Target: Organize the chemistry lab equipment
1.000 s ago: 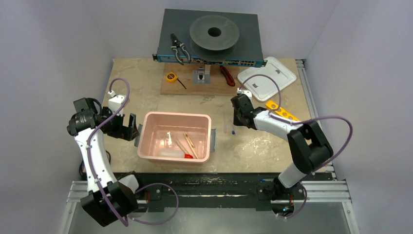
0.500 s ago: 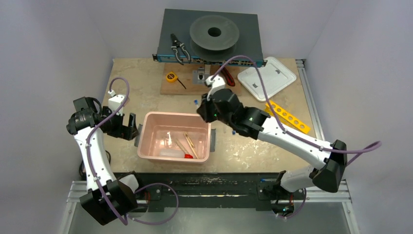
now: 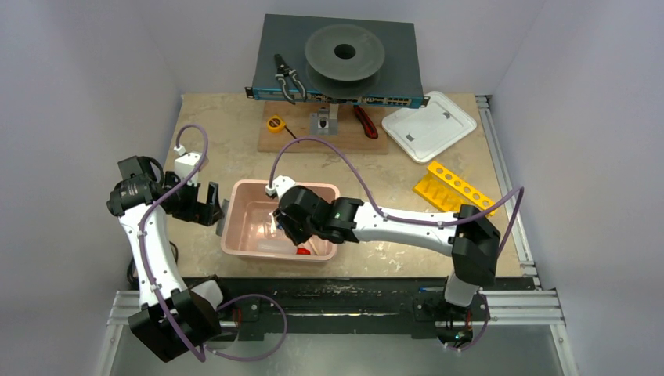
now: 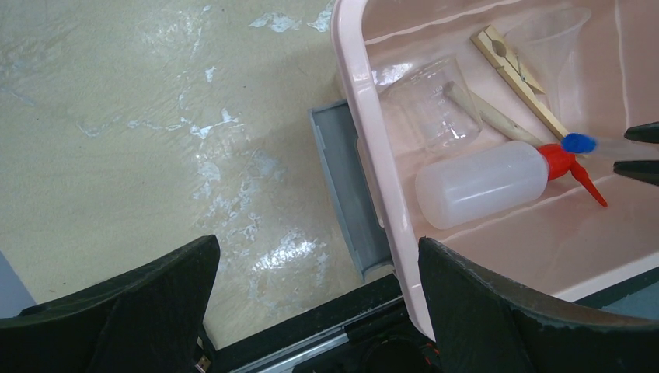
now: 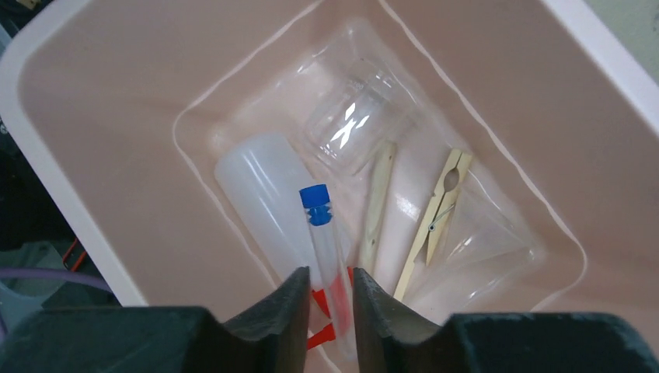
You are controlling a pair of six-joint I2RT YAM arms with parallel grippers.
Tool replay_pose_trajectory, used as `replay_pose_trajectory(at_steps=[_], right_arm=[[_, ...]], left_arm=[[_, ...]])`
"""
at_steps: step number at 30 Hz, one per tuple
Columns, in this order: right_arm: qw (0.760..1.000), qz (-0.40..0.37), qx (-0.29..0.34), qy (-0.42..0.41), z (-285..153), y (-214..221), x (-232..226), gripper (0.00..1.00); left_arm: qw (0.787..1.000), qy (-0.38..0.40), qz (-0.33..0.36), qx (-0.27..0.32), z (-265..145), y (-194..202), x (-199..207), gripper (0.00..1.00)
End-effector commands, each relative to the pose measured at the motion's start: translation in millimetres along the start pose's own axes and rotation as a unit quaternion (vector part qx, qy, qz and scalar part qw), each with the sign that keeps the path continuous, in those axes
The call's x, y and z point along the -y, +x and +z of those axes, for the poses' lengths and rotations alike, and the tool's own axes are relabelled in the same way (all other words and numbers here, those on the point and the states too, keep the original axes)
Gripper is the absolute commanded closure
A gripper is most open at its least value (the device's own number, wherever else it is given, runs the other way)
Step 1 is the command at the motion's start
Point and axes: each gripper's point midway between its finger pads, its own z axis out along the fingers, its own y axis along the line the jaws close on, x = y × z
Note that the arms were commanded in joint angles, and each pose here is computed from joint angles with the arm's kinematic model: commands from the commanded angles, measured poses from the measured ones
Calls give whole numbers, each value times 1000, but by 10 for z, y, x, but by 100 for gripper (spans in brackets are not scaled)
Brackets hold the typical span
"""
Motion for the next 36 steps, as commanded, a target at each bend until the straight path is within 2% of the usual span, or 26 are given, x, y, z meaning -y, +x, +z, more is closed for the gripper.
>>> replay_pose_trajectory(at_steps=[1, 5, 9, 13, 18, 22, 26, 28, 36], right_arm=[[999, -1, 42, -23, -204, -350, -87, 69], [997, 19, 76, -26, -379, -544, 17, 49], [991, 79, 108, -16, -594, -693, 431, 52], [975, 169, 128, 71, -736, -566, 1261, 55], [938, 262, 103, 202, -802, -26, 2276, 57], [919, 292, 64, 259, -681, 465, 2739, 54], [920, 295, 29, 255, -453, 770, 2776, 42], [921, 296, 20, 252, -366, 856, 2775, 40], [918, 293, -8, 269, -172, 1106, 2849, 45]], left_arm=[[1000, -3, 10, 21, -78, -108, 10, 0], [1000, -7, 10, 20, -80, -108, -4, 0], [1000, -10, 9, 22, -84, -118, -15, 0], [1000, -17, 6, 22, -80, -122, -45, 0], [1000, -19, 2, 24, -85, -133, -46, 0], [999, -19, -2, 27, -87, -147, -44, 0], [999, -23, -3, 25, -105, -152, -53, 0], [999, -31, -2, 28, -114, -165, -75, 0], [998, -41, 11, 40, -148, -193, -73, 0]])
